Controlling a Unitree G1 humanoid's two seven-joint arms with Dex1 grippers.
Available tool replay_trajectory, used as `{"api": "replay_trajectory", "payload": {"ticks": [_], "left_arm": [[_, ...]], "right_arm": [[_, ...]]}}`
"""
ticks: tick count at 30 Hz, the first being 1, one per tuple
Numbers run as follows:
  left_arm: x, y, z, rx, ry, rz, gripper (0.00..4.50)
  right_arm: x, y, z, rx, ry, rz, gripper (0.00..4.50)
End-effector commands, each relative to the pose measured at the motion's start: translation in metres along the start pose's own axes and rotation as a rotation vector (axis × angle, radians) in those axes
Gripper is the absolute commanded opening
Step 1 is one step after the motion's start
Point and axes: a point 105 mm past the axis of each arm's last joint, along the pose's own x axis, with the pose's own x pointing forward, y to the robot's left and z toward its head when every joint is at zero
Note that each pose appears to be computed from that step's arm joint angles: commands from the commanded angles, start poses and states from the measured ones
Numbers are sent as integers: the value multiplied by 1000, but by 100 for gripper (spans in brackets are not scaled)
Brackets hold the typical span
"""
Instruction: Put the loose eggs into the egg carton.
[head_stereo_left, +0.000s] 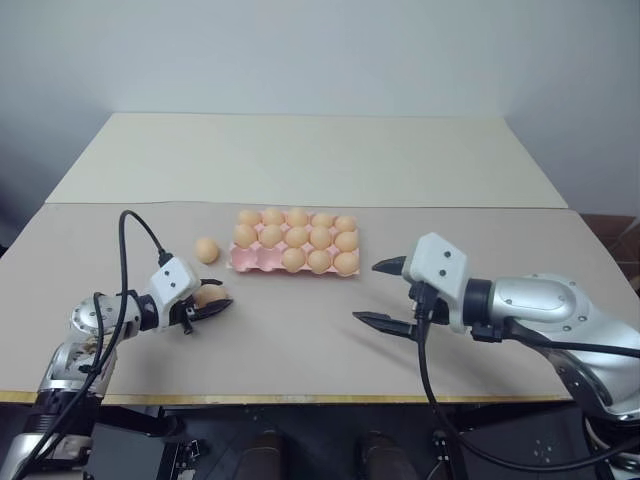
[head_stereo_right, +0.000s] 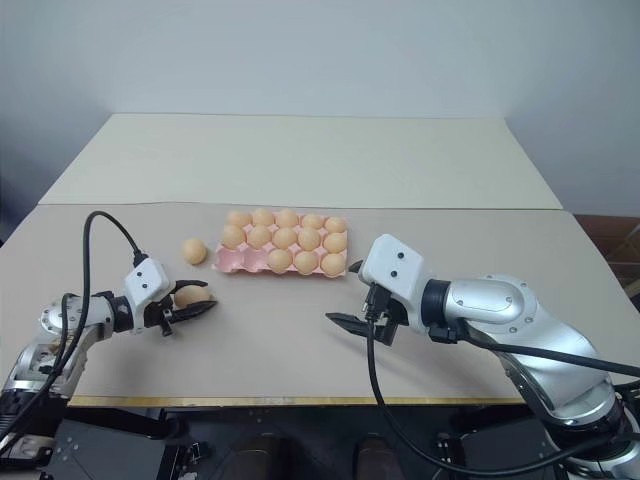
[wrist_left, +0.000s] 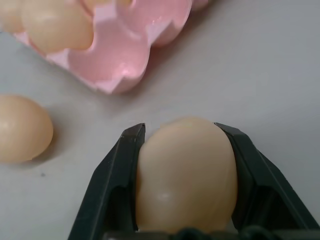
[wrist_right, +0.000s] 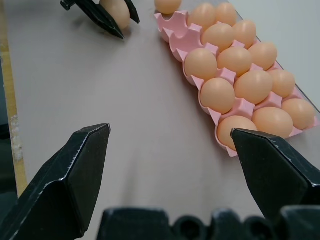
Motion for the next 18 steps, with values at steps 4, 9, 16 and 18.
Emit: {"api": "replay_trajectory", "payload": {"ticks": [4,9,16,18], "left_arm": [[11,19,58,-13,-245,35,186],[36,25,68,-43,-291,19,186],[70,28,69,-41,-289,0,186],[76,28,65,-32,-264,-7,186]], "right_arm": [[-2,-4,15,-55,-44,-54,450],[-3,-5,19,-54,-58,-90,450],[-9,-5,21,-51,-61,-150,450],[-12,-5,22,-53,-61,-169,450]]}}
